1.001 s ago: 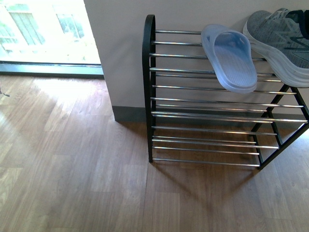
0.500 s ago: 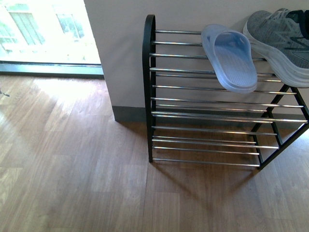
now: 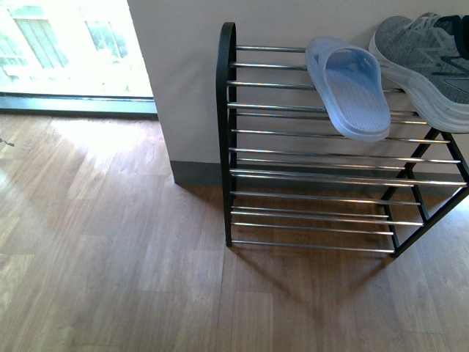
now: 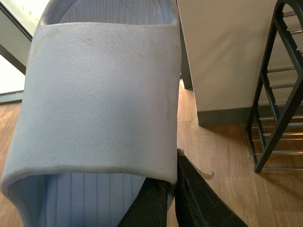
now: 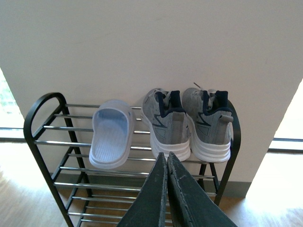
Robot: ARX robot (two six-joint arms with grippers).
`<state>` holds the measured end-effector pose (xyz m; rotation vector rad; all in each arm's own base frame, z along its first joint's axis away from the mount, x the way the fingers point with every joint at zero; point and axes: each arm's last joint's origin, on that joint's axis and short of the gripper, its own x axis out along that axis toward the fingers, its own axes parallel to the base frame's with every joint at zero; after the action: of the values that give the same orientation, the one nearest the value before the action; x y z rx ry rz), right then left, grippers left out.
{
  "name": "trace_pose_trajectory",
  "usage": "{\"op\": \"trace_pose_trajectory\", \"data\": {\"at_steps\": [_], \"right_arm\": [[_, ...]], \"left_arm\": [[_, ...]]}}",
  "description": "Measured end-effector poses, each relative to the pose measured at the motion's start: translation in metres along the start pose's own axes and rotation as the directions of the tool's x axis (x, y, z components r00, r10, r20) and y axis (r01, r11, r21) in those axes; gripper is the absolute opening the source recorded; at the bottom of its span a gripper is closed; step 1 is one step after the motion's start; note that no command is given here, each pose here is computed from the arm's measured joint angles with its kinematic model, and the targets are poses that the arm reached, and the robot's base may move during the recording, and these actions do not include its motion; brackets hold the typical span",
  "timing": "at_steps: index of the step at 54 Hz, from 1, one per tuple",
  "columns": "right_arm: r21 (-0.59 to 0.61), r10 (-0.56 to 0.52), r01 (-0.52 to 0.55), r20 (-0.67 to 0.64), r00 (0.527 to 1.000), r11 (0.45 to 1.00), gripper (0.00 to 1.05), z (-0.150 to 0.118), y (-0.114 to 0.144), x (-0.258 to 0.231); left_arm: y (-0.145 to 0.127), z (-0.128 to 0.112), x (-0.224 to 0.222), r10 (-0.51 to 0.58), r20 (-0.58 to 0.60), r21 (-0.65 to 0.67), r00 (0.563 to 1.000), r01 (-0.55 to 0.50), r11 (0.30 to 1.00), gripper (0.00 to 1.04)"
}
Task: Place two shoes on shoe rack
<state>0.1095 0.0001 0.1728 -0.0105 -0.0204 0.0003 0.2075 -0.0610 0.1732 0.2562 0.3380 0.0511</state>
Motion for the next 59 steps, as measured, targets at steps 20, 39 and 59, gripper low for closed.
{"op": "trace_pose_trajectory", "data": {"at_steps": [20,39,59], "right_arm": [[0.0,0.0,0.0,-0.007,1.0,1.0,0.02,-0.003,0.0,-0.013],[0.0,0.0,0.0,-0.004,1.0,1.0,0.28,-0.003,0.0,-0.013],[0.001,0.003,-0.003,-0.004,1.0,1.0,0.97,-0.003,0.0,-0.013]], "left_arm": [[0.0,0.0,0.0,0.0,0.0,0.0,1.0,0.0,1.0,0.02],[0.0,0.0,0.0,0.001,0.0,0.0,1.0,-0.001,1.0,0.02],[0.0,0.0,0.0,0.004,-0.001,0.0,1.0,-0.004,1.0,0.02]]}}
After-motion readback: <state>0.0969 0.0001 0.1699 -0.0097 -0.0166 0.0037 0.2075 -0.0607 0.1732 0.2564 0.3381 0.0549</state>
